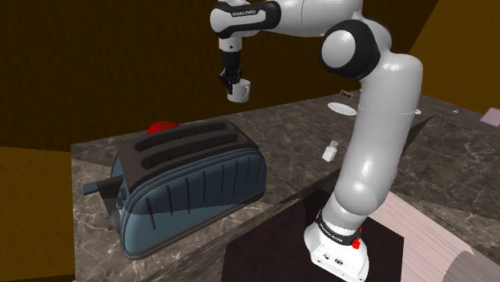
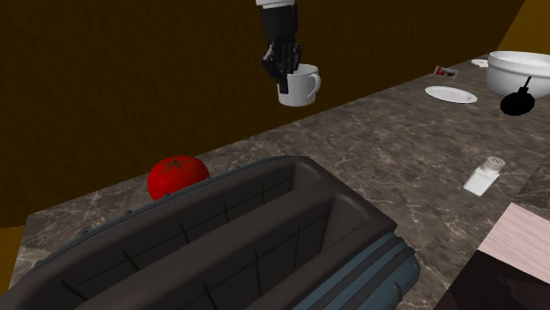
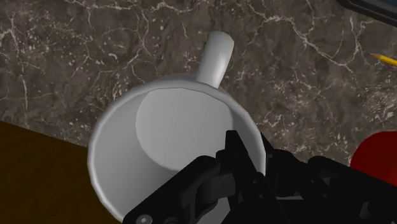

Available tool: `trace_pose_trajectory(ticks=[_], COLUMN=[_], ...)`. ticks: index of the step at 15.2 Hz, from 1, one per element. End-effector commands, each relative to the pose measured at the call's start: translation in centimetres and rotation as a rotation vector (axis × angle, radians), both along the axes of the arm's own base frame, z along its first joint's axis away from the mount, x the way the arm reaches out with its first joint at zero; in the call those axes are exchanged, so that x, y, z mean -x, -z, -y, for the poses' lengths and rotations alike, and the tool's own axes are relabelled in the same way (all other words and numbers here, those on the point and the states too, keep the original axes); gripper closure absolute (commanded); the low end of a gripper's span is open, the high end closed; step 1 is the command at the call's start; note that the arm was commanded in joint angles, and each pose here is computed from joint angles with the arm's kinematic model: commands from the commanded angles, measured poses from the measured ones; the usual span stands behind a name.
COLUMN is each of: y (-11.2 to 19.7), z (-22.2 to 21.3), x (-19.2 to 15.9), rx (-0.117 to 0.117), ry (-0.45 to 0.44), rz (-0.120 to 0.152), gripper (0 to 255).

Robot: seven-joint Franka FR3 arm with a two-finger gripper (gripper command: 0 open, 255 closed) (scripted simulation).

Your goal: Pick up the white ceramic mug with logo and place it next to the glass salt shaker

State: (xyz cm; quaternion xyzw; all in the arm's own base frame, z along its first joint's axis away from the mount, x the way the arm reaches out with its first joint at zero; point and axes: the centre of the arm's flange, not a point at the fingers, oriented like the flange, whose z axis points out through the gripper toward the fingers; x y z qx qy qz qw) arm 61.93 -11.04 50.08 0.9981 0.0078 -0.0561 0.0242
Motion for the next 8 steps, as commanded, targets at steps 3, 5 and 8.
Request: trace_pose_trajectory(ticks=[3,5,8], y=[0.0,0.0,0.0], z=[2.3,3.7,5.6], x=[4.9,7.2,10.7], rx=[0.000,0.000,0.000], ry=[0.000,0.000,0.000], rz=[0.000,0.000,0.000], gripper=[255,255,255])
